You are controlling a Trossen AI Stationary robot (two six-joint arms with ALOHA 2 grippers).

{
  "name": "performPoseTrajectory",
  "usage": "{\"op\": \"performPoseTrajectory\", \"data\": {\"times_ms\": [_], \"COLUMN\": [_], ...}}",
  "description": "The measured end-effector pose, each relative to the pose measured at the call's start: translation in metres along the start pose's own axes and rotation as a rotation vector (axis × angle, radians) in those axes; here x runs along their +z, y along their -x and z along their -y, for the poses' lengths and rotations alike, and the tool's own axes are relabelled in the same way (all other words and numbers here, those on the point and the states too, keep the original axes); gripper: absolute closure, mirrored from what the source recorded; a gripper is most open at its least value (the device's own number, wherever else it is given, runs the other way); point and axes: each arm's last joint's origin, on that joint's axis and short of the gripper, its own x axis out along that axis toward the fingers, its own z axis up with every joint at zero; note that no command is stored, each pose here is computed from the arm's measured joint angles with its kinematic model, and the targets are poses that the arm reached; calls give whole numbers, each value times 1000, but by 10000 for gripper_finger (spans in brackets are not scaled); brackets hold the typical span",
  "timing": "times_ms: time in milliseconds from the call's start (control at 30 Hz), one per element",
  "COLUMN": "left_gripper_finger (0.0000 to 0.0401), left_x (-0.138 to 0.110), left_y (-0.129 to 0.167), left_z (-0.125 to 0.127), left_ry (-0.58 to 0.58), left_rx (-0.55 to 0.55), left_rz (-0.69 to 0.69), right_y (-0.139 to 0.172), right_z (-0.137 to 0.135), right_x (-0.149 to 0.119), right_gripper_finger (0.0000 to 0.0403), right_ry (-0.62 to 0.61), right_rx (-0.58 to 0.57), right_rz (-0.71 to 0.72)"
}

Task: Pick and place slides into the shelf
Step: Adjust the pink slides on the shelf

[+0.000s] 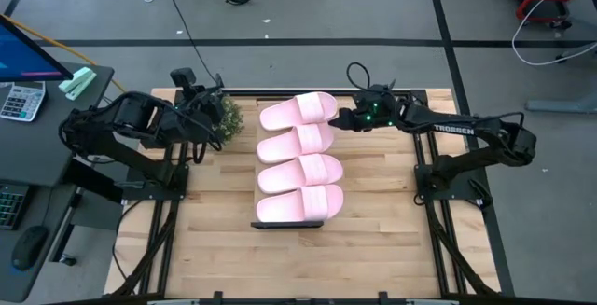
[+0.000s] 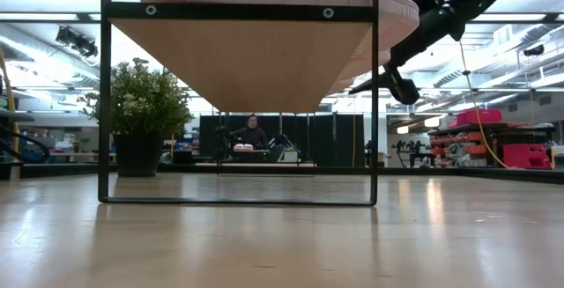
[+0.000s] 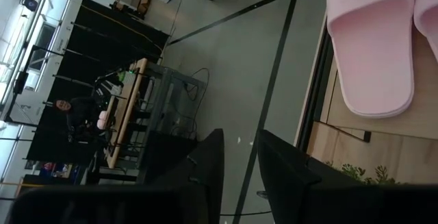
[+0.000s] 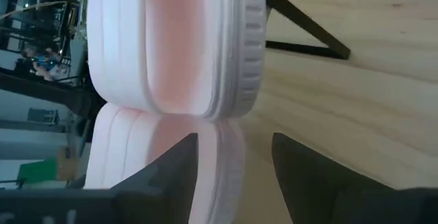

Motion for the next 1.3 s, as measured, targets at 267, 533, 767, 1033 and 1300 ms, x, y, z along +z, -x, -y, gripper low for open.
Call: {"op": "performPoseTrajectory", "data": {"times_ms": [267, 533, 767, 1033, 1300], "left_gripper_finger": [303, 312, 306, 311, 309], "left_x": [0, 0, 0, 0, 0], "left_y": [0, 0, 0, 0, 0], "left_z": [0, 0, 0, 0, 0], "left_ry": [-1, -1, -1, -1, -1], "left_rx": [0, 0, 0, 0, 0], "left_rz": [0, 0, 0, 0, 0], "right_y": [-12, -1, 3, 3, 2], "right_z": [-3, -17, -20, -15, -18], "right_x": [-15, -23, -24, -27, -33], "right_gripper_finger": [266, 362, 351, 368, 349], "right_ry": [3, -16, -52, -71, -89], "right_rx": [19, 72, 87, 35, 54], "right_rz": [-104, -107, -120, -150, -192]}}
